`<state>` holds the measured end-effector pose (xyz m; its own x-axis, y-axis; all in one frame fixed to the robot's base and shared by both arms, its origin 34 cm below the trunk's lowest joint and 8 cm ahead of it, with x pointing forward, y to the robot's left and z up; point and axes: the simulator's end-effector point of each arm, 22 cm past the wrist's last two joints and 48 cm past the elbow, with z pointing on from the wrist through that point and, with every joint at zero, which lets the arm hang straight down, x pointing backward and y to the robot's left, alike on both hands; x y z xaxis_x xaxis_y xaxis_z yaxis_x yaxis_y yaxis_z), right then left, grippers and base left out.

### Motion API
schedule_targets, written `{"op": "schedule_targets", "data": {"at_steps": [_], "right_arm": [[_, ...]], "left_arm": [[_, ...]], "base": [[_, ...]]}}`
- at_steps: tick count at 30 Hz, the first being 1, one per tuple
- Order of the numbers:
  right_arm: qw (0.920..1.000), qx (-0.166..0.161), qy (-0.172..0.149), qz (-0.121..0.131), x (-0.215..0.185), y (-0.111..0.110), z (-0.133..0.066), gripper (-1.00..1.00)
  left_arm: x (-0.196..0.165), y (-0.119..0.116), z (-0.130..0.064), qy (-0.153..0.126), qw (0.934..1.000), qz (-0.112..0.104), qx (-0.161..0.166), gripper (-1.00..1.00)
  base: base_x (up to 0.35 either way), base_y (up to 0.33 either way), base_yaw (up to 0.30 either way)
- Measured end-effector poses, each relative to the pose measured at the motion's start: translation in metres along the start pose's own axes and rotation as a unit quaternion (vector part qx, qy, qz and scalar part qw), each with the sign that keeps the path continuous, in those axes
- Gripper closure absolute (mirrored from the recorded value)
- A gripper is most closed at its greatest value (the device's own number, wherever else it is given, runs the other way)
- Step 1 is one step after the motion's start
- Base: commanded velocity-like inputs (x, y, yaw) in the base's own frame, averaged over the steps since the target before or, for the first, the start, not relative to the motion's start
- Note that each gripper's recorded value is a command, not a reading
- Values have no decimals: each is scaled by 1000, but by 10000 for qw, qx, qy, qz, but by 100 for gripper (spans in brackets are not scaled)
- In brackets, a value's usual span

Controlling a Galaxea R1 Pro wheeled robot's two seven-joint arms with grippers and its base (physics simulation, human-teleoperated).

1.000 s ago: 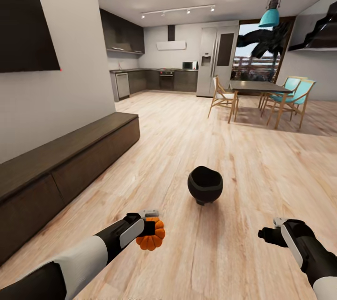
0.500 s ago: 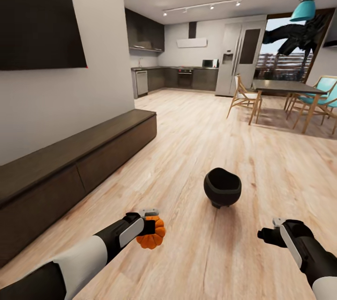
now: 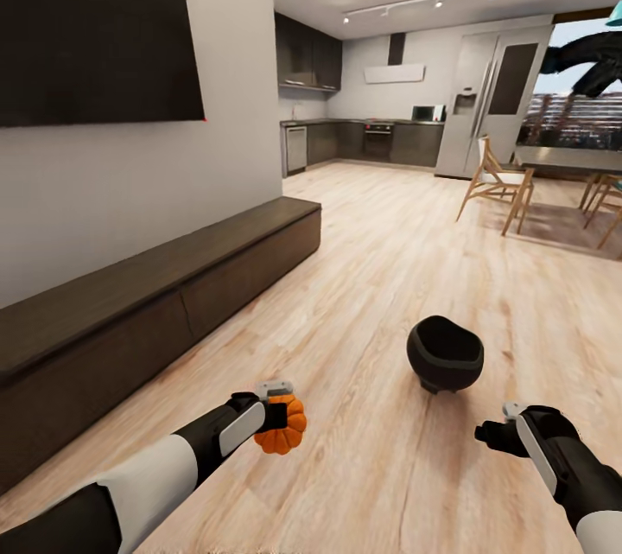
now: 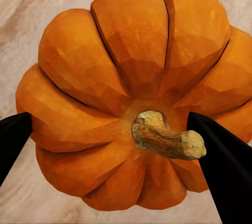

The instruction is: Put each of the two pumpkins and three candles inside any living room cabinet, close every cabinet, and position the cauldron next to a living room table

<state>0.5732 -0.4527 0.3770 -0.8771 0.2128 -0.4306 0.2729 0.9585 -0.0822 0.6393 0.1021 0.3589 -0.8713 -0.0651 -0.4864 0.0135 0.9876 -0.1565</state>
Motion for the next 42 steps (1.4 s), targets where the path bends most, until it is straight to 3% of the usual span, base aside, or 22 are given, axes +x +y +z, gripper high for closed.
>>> {"op": "schedule_targets", "data": {"at_steps": [42], "right_arm": [[9999, 41, 142, -26, 10, -2, 11, -100]], "left_arm": [[12, 1, 12, 136, 9999, -15, -4, 100]], "base": [[0, 0, 243]]}}
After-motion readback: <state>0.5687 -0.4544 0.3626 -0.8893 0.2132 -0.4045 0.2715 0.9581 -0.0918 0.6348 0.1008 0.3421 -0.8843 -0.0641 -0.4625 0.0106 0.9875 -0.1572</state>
